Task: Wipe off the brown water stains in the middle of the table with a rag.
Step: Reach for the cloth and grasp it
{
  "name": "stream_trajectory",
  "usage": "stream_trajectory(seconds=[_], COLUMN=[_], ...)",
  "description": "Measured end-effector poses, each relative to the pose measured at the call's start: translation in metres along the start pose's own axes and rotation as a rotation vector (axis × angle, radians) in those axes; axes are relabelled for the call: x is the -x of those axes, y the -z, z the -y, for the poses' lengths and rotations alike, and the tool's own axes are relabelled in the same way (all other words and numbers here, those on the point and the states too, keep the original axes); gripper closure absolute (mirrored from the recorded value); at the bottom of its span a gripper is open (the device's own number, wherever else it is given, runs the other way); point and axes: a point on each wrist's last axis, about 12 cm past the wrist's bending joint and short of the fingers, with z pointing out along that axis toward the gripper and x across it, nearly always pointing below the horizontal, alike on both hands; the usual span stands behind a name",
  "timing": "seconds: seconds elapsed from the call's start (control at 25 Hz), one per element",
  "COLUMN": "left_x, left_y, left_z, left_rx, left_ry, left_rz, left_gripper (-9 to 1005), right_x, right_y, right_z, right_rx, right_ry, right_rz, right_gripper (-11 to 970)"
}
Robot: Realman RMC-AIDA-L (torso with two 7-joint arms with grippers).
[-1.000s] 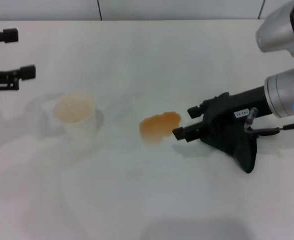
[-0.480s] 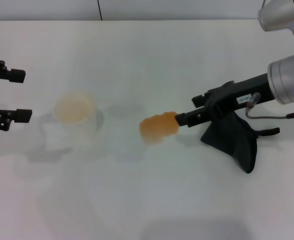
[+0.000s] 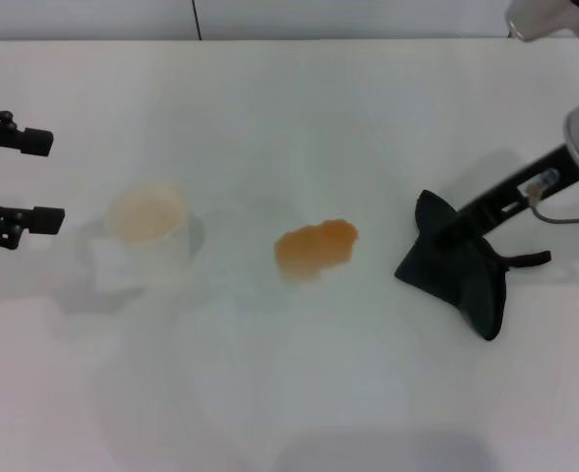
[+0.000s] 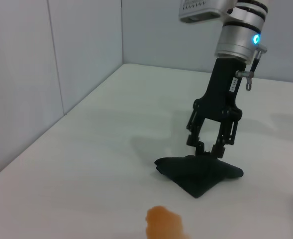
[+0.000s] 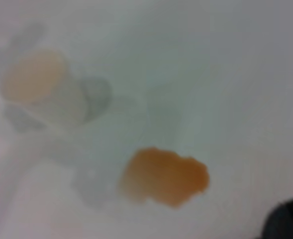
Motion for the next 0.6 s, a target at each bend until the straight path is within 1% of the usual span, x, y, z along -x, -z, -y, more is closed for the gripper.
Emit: stream_trajectory(seconds=[0.12, 0.32, 0.4, 0.6], left_x=[0.001, 0.001, 0.003, 0.005], left_y=[-0.001, -0.005, -0.006, -0.006], left_z=[-0.001, -0.001, -0.002, -0.003], left_rx=[-0.001, -0.012, -0.016, -0.017], left_ry=[-0.001, -0.001, -0.006, -0.010], left_rz=[-0.008, -0.022, -0.022, -0.022], left_gripper=[105, 105, 106, 106], right_x=[-0.004, -0.009, -0.009, -0.007], right_y=[0.002, 0.000, -0.004, -0.014], right_z=[0.003, 0.010, 0.013, 0.012], right_rx=[-0.029, -0.076, -0.099, -0.117], right_ry=[-0.024, -0.044, -0.045, -0.030], right_rz=[-0.034, -0.038, -0.033, -0.021], right_gripper=[177, 176, 176, 176])
